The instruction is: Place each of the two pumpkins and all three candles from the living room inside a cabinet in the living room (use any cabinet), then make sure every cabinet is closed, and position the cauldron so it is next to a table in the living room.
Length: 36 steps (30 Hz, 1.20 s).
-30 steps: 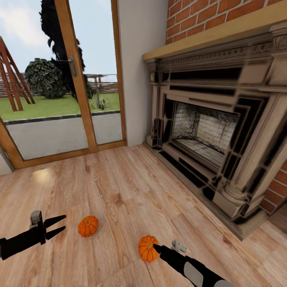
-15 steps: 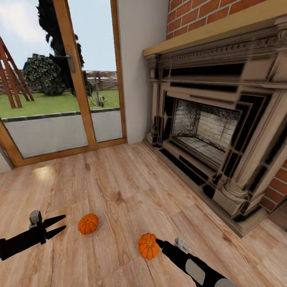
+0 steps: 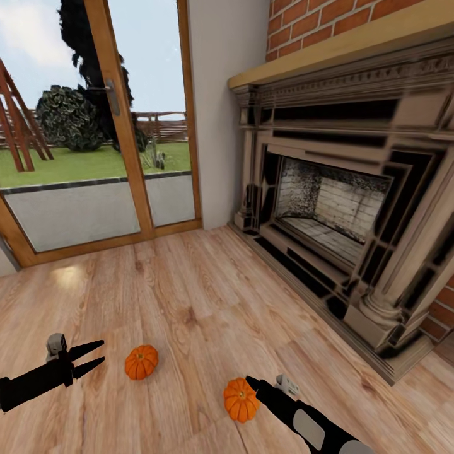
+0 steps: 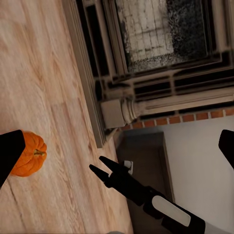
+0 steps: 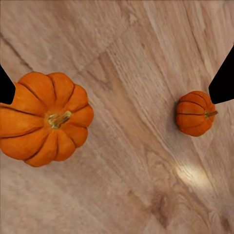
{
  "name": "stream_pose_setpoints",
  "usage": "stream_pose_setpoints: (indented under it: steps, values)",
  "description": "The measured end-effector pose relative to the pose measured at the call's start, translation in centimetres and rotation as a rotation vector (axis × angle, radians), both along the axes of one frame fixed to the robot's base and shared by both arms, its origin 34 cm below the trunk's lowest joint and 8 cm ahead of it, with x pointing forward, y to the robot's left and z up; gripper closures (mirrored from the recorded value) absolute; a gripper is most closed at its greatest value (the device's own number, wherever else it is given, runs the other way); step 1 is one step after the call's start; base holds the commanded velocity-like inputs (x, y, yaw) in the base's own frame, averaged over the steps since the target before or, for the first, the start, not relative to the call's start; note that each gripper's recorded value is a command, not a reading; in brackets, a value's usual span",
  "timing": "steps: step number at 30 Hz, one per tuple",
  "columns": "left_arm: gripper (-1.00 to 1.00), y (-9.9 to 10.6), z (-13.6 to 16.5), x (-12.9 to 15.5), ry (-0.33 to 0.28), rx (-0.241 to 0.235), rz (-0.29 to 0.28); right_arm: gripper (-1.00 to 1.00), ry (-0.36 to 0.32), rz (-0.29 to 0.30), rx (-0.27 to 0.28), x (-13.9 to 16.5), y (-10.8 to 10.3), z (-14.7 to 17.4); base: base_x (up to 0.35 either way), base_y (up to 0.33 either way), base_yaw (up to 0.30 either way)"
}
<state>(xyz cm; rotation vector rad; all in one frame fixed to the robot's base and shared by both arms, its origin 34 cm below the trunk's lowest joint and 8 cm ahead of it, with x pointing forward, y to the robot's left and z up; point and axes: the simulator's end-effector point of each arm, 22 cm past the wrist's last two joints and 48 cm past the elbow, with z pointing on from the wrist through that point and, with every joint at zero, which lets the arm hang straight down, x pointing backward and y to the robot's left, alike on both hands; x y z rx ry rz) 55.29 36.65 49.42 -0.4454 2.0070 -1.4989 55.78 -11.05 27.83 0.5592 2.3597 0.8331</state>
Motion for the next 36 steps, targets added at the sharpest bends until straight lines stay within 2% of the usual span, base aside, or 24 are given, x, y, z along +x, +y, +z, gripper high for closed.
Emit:
stream_pose_setpoints:
  steps: [4,9,11,12,13,15,17,21,36]
  values:
    - [-1.00,0.0,0.0,0.0,0.001,0.002,-0.001,-1.00,0.000,-0.015,0.007,0.2,-0.2,0.1,0.163,0.072,0.000]
    - [-1.00,0.0,0.0,0.0,-0.001,0.001,0.000,-1.00,0.003,-0.103,0.037,1.0,-2.4,0.2,0.055,0.022,0.000]
    - [-1.00,0.0,0.1,0.0,-0.003,-0.002,0.001,-1.00,-0.003,-0.174,0.038,1.8,-6.0,0.2,0.010,0.004,0.000]
    - [-1.00,0.0,0.1,0.0,-0.003,-0.002,0.001,-1.00,-0.006,-0.186,0.039,1.9,-6.7,0.3,0.005,0.002,0.000]
    - [-1.00,0.0,0.1,0.0,-0.004,-0.003,0.002,-1.00,-0.018,-0.219,0.051,2.4,-8.4,0.6,0.003,0.001,0.000]
    - [-1.00,0.0,0.1,0.1,-0.004,-0.004,0.002,-1.00,-0.038,-0.239,0.072,2.8,-9.7,1.1,0.002,0.001,0.000]
    - [-1.00,0.0,0.1,0.1,-0.005,-0.005,0.002,-1.00,-0.055,-0.245,0.089,3.1,-10.3,1.5,0.000,0.000,0.000]
    - [-1.00,0.0,-0.6,0.0,0.011,-0.006,0.001,-1.00,-0.033,-0.251,0.090,2.2,-11.4,0.4,0.000,0.000,0.000]
    - [-1.00,0.0,-3.6,-0.2,0.072,-0.006,0.001,-1.00,0.040,-0.227,0.087,0.3,-11.2,-3.0,0.000,0.000,0.000]
